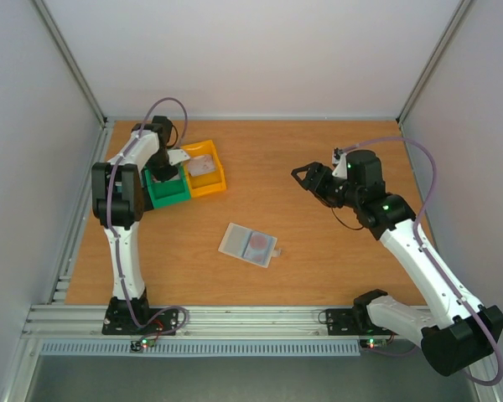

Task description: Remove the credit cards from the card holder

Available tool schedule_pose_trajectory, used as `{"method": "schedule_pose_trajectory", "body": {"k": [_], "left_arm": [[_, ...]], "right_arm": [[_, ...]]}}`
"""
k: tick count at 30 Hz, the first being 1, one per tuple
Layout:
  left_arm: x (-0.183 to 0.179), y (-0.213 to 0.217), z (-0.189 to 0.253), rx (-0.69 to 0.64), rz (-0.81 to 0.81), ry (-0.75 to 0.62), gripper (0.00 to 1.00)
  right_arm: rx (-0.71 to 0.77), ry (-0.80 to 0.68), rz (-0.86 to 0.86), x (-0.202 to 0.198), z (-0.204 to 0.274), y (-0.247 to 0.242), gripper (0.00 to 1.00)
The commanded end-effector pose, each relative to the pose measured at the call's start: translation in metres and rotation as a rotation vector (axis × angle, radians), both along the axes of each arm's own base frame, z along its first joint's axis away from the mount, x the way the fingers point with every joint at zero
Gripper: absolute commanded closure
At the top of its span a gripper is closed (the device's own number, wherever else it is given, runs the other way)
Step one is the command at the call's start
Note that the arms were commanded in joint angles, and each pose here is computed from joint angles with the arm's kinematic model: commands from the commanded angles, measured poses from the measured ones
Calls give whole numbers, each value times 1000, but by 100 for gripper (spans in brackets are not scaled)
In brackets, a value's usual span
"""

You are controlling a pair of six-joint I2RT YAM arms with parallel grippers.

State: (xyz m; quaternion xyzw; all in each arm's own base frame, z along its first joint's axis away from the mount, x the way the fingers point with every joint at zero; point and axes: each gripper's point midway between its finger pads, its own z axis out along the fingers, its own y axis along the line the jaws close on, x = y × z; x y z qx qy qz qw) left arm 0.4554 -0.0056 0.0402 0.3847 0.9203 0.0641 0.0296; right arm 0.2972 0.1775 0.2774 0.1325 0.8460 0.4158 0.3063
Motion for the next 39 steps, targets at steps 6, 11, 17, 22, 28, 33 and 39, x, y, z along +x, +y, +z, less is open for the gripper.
{"method": "schedule_pose_trajectory", "body": {"k": [6, 11, 17, 22, 28, 33, 39], "left_arm": [[10, -1, -6, -12, -39, -38, 100], [-23, -44, 16, -245, -110, 33, 99], [-22, -46, 6, -258, -56, 56, 100], [-6, -31, -12, -172, -28, 32, 100], [19, -29, -14, -158, -23, -70, 100], [41, -21, -15, -123, 12, -169, 99], [45, -21, -15, -126, 15, -199, 99]], "right_arm": [[-19, -34, -20, -5, 11, -9, 27], [-22, -30, -24, -4, 8, -9, 27], [-17, -31, -15, -3, 9, -7, 27], [-25, -39, -28, -6, 12, -11, 27], [-31, -43, -36, -8, 13, -14, 27], [-31, -42, -39, -10, 14, -15, 27], [-35, -47, -45, -12, 15, -17, 27]]}}
